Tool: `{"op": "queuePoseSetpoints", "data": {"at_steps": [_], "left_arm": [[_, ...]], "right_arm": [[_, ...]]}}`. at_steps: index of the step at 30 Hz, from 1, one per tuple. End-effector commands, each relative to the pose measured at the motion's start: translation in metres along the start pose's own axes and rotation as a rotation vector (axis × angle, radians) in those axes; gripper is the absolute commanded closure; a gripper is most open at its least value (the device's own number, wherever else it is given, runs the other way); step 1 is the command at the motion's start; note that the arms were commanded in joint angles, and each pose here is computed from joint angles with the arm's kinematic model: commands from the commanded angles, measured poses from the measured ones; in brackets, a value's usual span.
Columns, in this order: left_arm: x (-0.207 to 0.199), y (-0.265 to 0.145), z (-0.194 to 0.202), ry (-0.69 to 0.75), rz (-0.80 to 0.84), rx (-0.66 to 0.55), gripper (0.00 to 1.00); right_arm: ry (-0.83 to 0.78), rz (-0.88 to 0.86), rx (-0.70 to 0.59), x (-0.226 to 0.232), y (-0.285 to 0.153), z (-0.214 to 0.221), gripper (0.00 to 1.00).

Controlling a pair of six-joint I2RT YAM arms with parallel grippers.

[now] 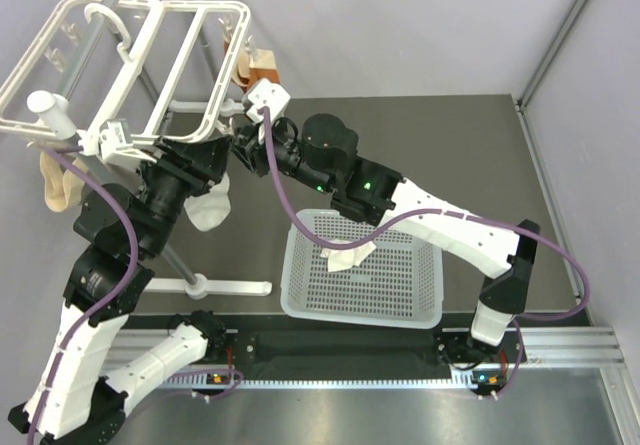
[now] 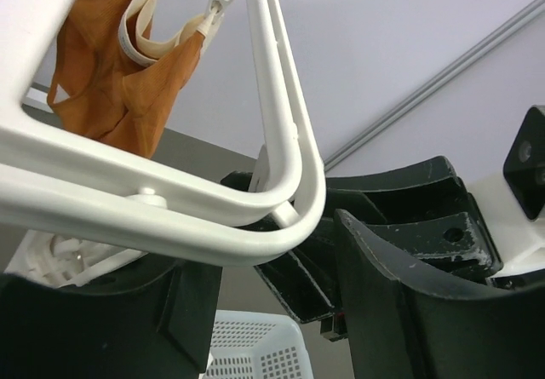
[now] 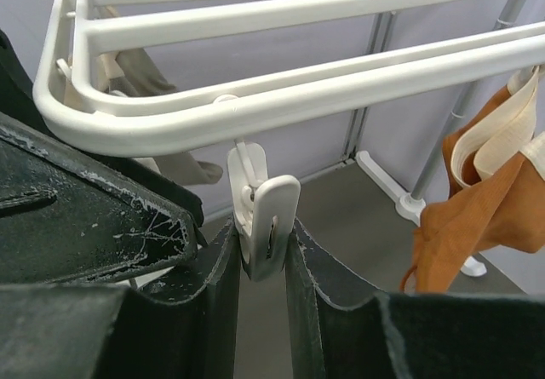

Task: Clip the socks to the hanger
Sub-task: Open the clamp at the hanger.

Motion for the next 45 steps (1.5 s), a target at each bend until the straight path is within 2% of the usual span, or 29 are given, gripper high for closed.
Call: {"op": "queuePoseSetpoints", "data": {"at_steps": [1,13,19,26,27,29,30,33,34,36,37,39,40,41,42,43,45], "left_arm": [[-0.013,0.002,-0.012,-0.018,0.069,-0.062,0.42],[-0.007,0.008,-0.014,-0.062,-0.005,-0.093,0.41],[-0.008,0.011,-0.013,-0.052,-0.009,-0.082,0.45],[-0.006,0.011,-0.012,-0.030,-0.020,-0.073,0.58],[-0.006,0.010,-0.013,-0.027,-0.020,-0.075,0.66],[-0.005,0.010,-0.013,-0.021,-0.021,-0.076,0.75],[-0.006,0.010,-0.013,-0.018,-0.021,-0.077,0.78],[-0.005,0.010,-0.014,-0.012,-0.029,-0.077,0.96],[-0.004,0.009,-0.014,-0.010,-0.036,-0.079,1.00],[-0.003,0.007,-0.015,-0.008,-0.045,-0.080,1.00],[-0.002,0.007,-0.015,-0.003,-0.049,-0.080,1.00],[-0.001,0.006,-0.015,0.002,-0.050,-0.081,1.00],[-0.001,0.006,-0.016,0.001,-0.048,-0.083,1.00],[-0.001,0.005,-0.016,0.003,-0.051,-0.083,1.00],[-0.001,0.005,-0.015,0.003,-0.048,-0.081,1.00],[-0.001,0.004,-0.015,0.003,-0.047,-0.080,1.00],[-0.001,0.003,-0.015,-0.003,-0.043,-0.080,1.00]], "right_arm": [[-0.020,-0.003,-0.042,0.009,-0.004,-0.021,1.00],[-0.113,-0.008,-0.025,0.024,-0.010,-0.023,1.00],[-0.129,-0.022,-0.039,0.029,-0.012,-0.027,1.00],[-0.152,-0.026,-0.052,0.031,-0.015,-0.032,1.00],[-0.152,-0.031,-0.050,0.033,-0.014,-0.031,1.00],[-0.153,-0.031,-0.047,0.033,-0.015,-0.032,1.00],[-0.149,-0.030,-0.047,0.034,-0.016,-0.032,0.82],[-0.137,0.002,-0.021,0.029,-0.023,-0.029,0.48],[-0.136,0.013,-0.007,0.027,-0.030,-0.026,0.43],[-0.126,0.064,0.011,0.020,-0.039,-0.021,0.32],[-0.133,0.077,0.054,0.019,-0.044,-0.005,0.25],[-0.122,0.139,0.055,0.008,-0.066,-0.009,0.17],[-0.131,0.150,0.099,0.007,-0.074,0.009,0.16],[-0.115,0.170,0.073,0.001,-0.092,-0.003,0.16],[-0.099,0.201,0.080,-0.003,-0.102,0.001,0.15],[-0.105,0.215,0.129,-0.006,-0.111,0.022,0.14],[-0.060,0.256,0.125,-0.016,-0.140,0.019,0.14]]}}
Point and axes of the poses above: each gripper's point midway between its finger pads, its own y axis out along the fingers, its own x axis along the line the jaws close on, z = x × y, the point moved 7 cm from there along -y, back along the fingers
